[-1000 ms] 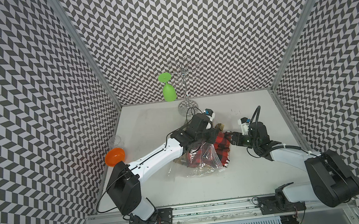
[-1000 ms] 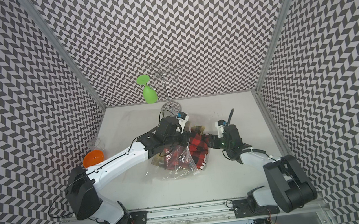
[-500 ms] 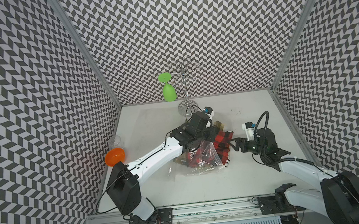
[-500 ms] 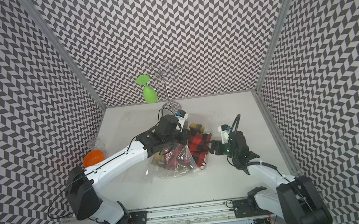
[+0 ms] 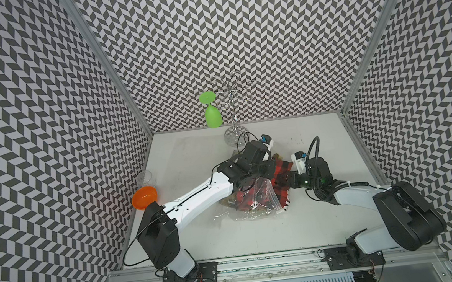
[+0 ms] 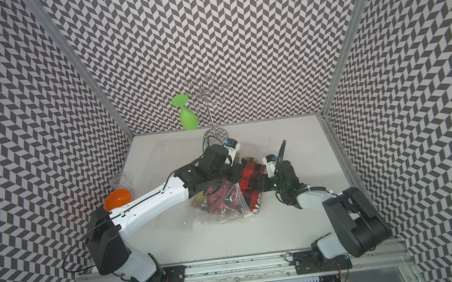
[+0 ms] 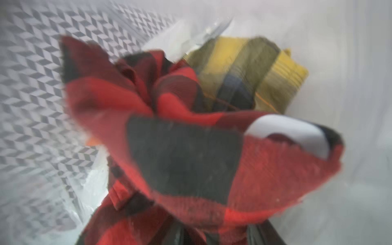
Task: Place the folded shirt into the vacuum bag
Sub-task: Place the shirt in the vacuum bag.
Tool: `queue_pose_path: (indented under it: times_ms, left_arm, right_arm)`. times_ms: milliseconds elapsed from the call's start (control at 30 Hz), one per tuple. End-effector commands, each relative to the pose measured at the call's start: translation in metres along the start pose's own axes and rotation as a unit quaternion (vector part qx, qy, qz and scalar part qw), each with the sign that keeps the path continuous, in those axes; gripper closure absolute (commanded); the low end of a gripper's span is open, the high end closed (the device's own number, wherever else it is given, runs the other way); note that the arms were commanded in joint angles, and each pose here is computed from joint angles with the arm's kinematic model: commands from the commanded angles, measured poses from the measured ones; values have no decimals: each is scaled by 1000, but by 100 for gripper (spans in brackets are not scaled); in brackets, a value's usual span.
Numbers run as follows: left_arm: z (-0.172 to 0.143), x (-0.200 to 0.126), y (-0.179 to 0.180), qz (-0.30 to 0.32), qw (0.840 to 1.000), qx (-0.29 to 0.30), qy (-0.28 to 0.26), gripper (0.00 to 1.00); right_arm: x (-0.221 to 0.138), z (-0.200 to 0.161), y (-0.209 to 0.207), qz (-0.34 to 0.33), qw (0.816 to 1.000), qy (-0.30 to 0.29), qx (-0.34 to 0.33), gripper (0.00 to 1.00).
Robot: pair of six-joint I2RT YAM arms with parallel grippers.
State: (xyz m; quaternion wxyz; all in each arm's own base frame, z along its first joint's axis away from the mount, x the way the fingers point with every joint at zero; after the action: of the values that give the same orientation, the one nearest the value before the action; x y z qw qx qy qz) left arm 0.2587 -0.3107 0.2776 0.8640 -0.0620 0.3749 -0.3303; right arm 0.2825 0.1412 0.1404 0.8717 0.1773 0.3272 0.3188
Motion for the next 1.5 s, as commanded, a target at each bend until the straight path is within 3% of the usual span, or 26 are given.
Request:
queue_pose_path:
  times_ms: [0, 67, 167, 267, 367, 500, 633, 800, 933, 1133, 1333, 1467]
  left_arm:
    - [4, 1, -9, -13, 1000, 11, -8, 94]
    - [4, 2, -10, -14, 1000, 12, -8, 94]
    - [7, -1, -10, -10, 1000, 12, -15, 94]
    - [8, -4, -9, -6, 1000, 13, -20, 94]
    - [8, -6, -5, -2, 1000, 7, -22, 94]
    - [11, -5, 0, 1, 1000, 6, -25, 94]
    - [9, -3, 1, 0, 1000, 7, -20, 94]
    - [10, -6, 0, -3, 1000, 6, -23, 94]
    - [10, -6, 0, -4, 1000, 6, -21, 94]
    - [7, -4, -2, -14, 1000, -2, -15, 94]
    - [1, 2, -7, -21, 1000, -1, -3, 95]
    - [-2, 4, -8, -25, 1000, 6, 8, 95]
  right_arm:
    - [3, 55, 27, 80, 992, -92, -18, 57]
    - [10, 67, 32, 92, 989, -110, 22, 56]
    - [36, 58, 5, 10, 990, -76, 120, 54]
    - [50, 38, -17, -48, 985, -51, 159, 50]
    - [50, 35, -20, -59, 988, -45, 134, 43]
    - [28, 53, -1, 16, 998, -28, 50, 24]
    - [-12, 43, -13, 40, 997, -5, 62, 16]
    - [-27, -8, -15, 108, 985, 60, 121, 23]
    - [-30, -25, -16, 120, 980, 71, 140, 24]
    - [-14, -32, -25, 146, 970, 84, 176, 26]
    - [-1, -11, -19, 189, 964, 60, 179, 41]
    - [-2, 6, -3, 207, 965, 51, 149, 58]
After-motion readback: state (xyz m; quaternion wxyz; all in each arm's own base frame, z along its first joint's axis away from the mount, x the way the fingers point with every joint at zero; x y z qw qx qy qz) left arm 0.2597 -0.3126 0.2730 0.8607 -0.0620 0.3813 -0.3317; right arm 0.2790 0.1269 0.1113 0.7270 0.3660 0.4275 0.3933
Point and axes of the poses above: each gripper's point midway between its finger pads, its own x axis out along the fingers, its own y axis along the line the jaws close on, z = x × y, the point moved 9 cm from there along -x, back along the fingers, and after that the axes turned 7 degrees about -x, right-handed, at the moved point
